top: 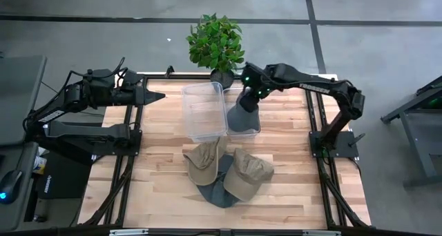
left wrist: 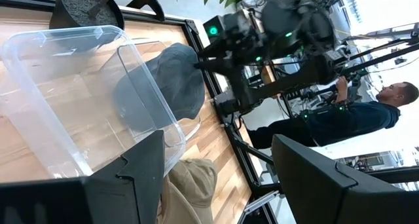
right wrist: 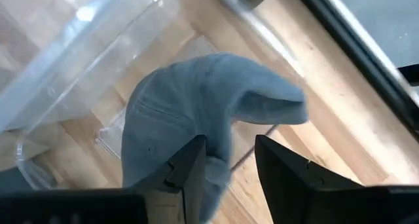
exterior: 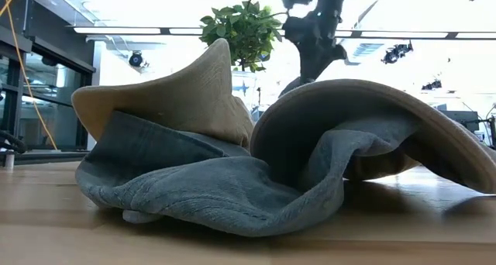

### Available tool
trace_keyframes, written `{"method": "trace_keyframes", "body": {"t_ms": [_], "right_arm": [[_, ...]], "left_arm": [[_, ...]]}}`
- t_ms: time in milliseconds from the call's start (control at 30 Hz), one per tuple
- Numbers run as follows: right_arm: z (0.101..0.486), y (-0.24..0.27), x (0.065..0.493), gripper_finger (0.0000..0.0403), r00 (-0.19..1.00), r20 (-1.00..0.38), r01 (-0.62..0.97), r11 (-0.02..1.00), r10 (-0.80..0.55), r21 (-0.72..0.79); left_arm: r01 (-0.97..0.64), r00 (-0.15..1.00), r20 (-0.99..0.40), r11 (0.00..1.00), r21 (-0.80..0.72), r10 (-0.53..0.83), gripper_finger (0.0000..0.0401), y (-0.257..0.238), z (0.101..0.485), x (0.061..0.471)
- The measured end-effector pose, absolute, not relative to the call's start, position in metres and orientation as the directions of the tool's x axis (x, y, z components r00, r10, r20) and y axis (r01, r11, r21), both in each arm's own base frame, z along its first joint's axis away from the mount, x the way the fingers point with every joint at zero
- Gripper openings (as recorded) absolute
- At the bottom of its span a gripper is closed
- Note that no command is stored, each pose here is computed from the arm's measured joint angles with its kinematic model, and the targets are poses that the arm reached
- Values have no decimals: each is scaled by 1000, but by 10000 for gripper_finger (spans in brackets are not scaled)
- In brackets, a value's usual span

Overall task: Pick & Place hat
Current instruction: Put the top gray cap into the right transparent bin, then put the left brown cap into the left transparent bin

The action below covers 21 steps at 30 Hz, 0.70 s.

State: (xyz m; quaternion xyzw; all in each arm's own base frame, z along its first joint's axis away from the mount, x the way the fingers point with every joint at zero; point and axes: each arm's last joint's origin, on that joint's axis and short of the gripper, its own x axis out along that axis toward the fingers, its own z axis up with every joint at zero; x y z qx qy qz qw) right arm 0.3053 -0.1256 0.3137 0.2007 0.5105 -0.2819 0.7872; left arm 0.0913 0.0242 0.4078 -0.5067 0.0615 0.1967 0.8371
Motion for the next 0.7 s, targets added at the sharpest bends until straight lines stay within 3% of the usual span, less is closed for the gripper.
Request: {"method": "trace_keyframes", "body": {"t_ms": [700], "right_arm": [[383, -86, 255, 130, 538, -797, 591, 798, -275, 123]], "left_arm": [[-407, 909, -321, 400, -821, 265, 241, 24, 406, 91]]}}
